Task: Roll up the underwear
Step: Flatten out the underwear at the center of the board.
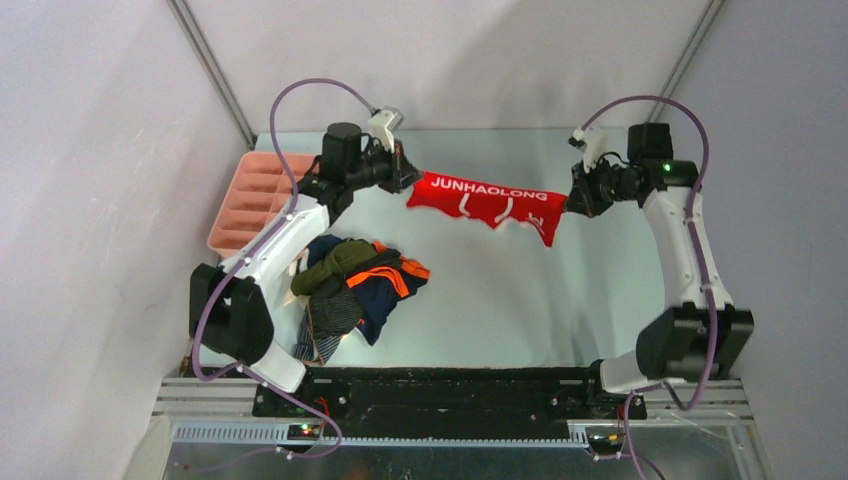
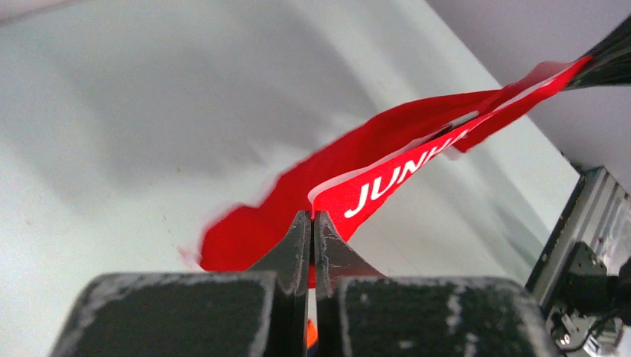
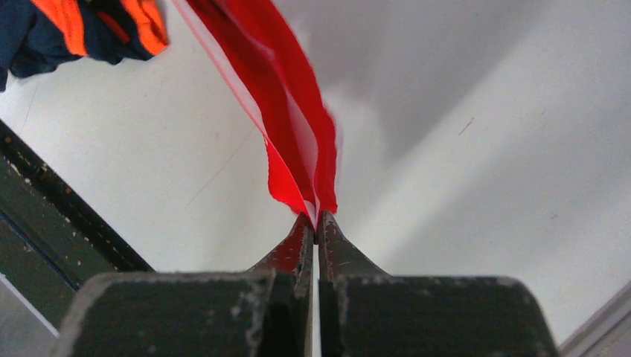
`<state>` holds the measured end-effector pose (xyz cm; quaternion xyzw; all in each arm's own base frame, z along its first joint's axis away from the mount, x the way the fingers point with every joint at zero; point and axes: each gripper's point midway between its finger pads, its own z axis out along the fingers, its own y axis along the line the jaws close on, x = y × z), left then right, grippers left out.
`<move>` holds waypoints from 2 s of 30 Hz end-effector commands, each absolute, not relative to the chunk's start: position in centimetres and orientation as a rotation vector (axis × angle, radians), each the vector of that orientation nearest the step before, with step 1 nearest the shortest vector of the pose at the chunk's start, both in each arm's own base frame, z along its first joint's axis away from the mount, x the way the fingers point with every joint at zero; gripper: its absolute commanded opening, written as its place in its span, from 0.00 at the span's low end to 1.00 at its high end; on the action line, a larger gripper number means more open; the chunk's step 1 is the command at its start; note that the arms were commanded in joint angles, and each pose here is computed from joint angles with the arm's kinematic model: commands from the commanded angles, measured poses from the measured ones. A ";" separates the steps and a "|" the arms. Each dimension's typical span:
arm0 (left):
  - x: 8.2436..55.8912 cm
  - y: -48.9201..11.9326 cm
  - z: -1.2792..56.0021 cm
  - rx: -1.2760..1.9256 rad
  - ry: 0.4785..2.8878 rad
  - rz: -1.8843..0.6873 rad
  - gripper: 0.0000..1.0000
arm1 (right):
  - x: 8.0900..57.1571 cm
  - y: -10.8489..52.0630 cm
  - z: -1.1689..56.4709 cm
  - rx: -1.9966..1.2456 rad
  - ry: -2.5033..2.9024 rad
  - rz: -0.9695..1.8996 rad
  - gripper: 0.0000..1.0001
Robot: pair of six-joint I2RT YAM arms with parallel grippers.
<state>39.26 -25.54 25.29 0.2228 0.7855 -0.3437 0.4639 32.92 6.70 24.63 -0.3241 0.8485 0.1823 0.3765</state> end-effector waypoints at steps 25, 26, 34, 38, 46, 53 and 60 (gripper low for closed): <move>38.2 -29.8 15.3 0.641 2.206 -0.840 0.00 | 27.2 6.2 15.0 -0.821 2.404 0.551 0.00; 38.9 -30.0 14.7 0.625 2.222 -0.836 0.00 | 27.9 5.9 14.4 -0.831 2.413 0.543 0.00; 47.5 -30.2 9.6 0.387 2.307 -0.648 0.00 | 39.7 0.5 8.8 -0.664 2.573 0.336 0.30; 49.6 -29.3 9.1 0.253 2.305 -0.574 0.02 | 44.4 -0.8 11.0 -0.549 2.536 0.173 0.56; 49.9 -27.7 7.8 0.113 2.356 -0.550 0.43 | 35.5 8.8 11.3 -0.438 2.666 0.598 0.44; 48.7 -26.5 6.6 0.112 2.427 -0.561 0.55 | 28.9 12.3 8.2 -0.264 2.847 0.646 0.13; 45.8 -24.1 7.0 0.103 2.483 -0.597 0.58 | 27.8 10.5 5.4 -0.231 2.951 0.539 0.00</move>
